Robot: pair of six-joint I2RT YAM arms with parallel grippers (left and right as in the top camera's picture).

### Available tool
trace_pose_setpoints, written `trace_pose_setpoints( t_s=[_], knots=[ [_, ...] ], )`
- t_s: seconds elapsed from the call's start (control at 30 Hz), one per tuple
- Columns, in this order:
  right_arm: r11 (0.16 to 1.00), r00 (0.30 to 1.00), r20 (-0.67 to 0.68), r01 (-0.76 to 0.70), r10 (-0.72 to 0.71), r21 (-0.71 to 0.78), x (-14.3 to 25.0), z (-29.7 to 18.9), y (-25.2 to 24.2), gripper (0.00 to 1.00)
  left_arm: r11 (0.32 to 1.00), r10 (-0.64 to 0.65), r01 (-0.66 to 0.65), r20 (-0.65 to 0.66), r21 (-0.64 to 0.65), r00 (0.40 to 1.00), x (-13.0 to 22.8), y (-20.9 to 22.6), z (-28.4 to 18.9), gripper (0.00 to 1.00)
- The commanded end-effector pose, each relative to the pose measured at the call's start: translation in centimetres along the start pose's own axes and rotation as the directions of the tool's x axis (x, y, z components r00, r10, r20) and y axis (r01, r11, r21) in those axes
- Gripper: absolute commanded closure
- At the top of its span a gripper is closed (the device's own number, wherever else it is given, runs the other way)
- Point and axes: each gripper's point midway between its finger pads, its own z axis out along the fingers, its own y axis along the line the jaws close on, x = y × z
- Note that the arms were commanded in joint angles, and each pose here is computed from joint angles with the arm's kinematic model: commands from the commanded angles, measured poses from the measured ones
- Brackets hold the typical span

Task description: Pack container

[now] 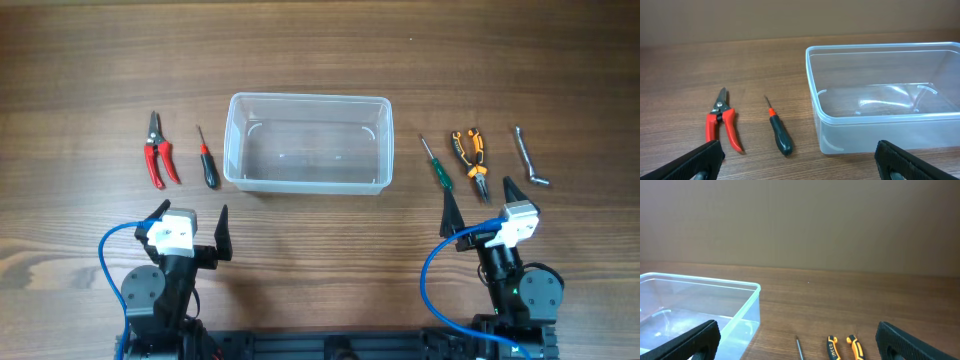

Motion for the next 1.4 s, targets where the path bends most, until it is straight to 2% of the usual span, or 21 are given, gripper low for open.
trace_pose_setpoints(
  t_s=[0.0, 0.3, 0.57, 0.83, 0.97, 1.07, 1.23, 1.3, 1.37],
  knots=[
    [1.000, 1.000, 0.011, 0.013, -0.013, -0.011, -0.2, -0.1, 0.2, 0.00, 1.000, 0.018, -0.018, 0.006, 0.017, 1.000, 0.1, -0.3, 0.1, 0.00],
    [1.000, 1.000, 0.011, 0.014, -0.015, 0.008, -0.2, -0.1, -0.2, 0.00, 1.000, 0.018, -0.018, 0.006, 0.017, 1.000, 0.1, -0.3, 0.1, 0.00],
    [0.988, 0.988, -0.001, -0.153, 0.153, 0.008, 0.1, 0.0, -0.2, 0.01, 1.000, 0.018, -0.018, 0.006, 0.017, 1.000, 0.1, -0.3, 0.1, 0.00],
    [0.984, 0.983, -0.044, -0.179, 0.179, 0.019, 1.1, 0.3, -0.3, 0.00, 1.000, 0.018, -0.018, 0.006, 0.017, 1.000, 0.1, -0.3, 0.1, 0.00],
    [0.978, 0.979, -0.076, -0.183, 0.191, 0.104, 2.2, 0.4, -1.7, 0.01, 1.000, 0.018, -0.018, 0.006, 0.017, 1.000, 0.1, -0.3, 0.1, 0.00],
    [0.956, 0.959, -0.026, -0.280, 0.283, 0.089, 1.1, 0.5, -1.5, 0.00, 1.000, 0.018, -0.018, 0.006, 0.017, 1.000, 0.1, -0.3, 0.1, 0.00],
    [0.955, 0.954, -0.068, -0.287, 0.292, 0.073, 1.0, 0.8, -1.1, 0.00, 1.000, 0.018, -0.018, 0.006, 0.017, 1.000, 0.1, -0.3, 0.1, 0.00],
    [0.959, 0.958, -0.075, -0.272, 0.278, 0.083, -1.0, 1.4, -1.4, 0.00, 1.000, 0.018, -0.018, 0.006, 0.017, 1.000, 0.1, -0.3, 0.1, 0.00],
    [0.978, 0.976, -0.093, -0.187, 0.195, 0.089, -4.6, 2.8, -1.8, 0.00, 1.000, 0.018, -0.018, 0.006, 0.017, 1.000, 0.1, -0.3, 0.1, 0.00]
  ],
)
